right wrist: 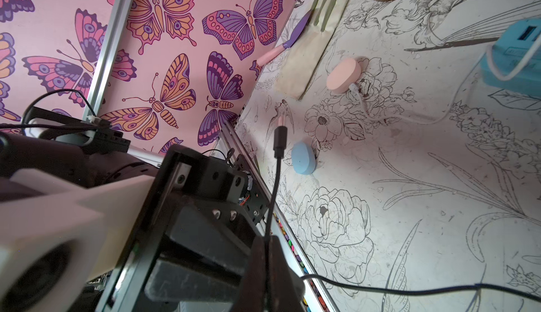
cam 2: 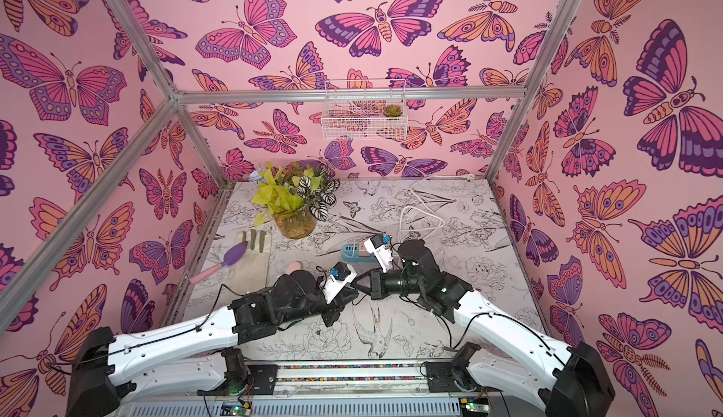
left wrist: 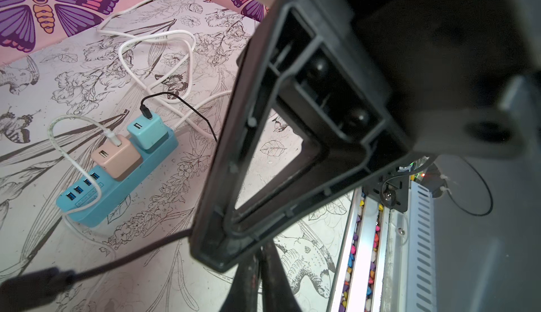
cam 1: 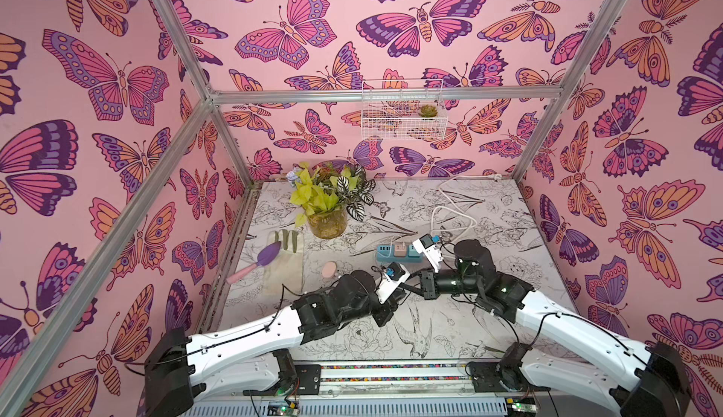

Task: Charge the bluetooth headset
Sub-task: Adjust the charging cable.

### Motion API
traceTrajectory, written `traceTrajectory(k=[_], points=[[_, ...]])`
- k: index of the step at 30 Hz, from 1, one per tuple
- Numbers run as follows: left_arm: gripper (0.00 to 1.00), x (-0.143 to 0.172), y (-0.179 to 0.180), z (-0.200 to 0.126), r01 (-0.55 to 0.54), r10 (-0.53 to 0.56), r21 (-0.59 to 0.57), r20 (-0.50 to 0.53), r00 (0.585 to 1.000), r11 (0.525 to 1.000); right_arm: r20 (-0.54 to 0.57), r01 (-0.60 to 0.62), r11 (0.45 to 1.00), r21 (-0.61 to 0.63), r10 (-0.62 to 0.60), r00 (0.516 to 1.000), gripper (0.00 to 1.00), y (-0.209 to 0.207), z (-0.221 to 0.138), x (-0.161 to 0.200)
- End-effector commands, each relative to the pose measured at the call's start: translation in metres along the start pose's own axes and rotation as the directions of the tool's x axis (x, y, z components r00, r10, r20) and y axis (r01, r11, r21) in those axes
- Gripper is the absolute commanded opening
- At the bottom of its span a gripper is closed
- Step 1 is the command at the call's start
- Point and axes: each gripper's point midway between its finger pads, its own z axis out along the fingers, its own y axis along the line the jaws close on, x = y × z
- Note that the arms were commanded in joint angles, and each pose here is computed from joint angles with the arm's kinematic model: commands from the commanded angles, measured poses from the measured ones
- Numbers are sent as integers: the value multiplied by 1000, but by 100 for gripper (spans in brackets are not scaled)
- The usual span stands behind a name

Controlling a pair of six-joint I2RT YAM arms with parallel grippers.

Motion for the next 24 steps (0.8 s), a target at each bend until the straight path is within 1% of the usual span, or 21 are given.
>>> traceTrajectory(k=[1,3,4,6,8,11,13,15,19,22,24], points=[[37,-2,3,-6,23,-22,-24,29,999,999,56,51,997,52,-54,997,0,0,-8,-11],[49,1,6,-8,45,-44,-40,25,999,998,76,61,994,89,-68,995,0,-6,-10,-13],[52,4,8,-9,54,-54,-46,19,998,997,84,68,992,109,-78,993,0,-10,-12,-14],[55,7,11,-11,79,-78,-62,10,997,995,100,72,986,153,-88,991,0,-18,-15,-16],[60,11,16,-15,107,-106,-87,16,994,990,111,79,982,170,-99,989,0,-22,-17,-19],[64,12,24,-24,151,-146,-120,50,988,981,130,83,976,203,-111,985,0,-30,-22,-25],[67,11,33,-32,201,-191,-150,75,979,968,141,83,973,215,-115,983,0,-33,-24,-28],[69,9,43,-40,258,-244,-165,100,965,952,152,87,969,229,-124,981,0,-37,-26,-31],[73,-1,58,-54,369,-345,-155,162,924,916,155,107,966,235,-146,977,0,-39,-26,-31],[76,-13,61,-62,431,-405,-101,207,891,897,150,142,974,177,-169,974,0,-29,-24,-30],[77,-20,65,-65,478,-454,-62,230,861,876,135,177,978,110,-191,972,0,-18,-21,-26]])
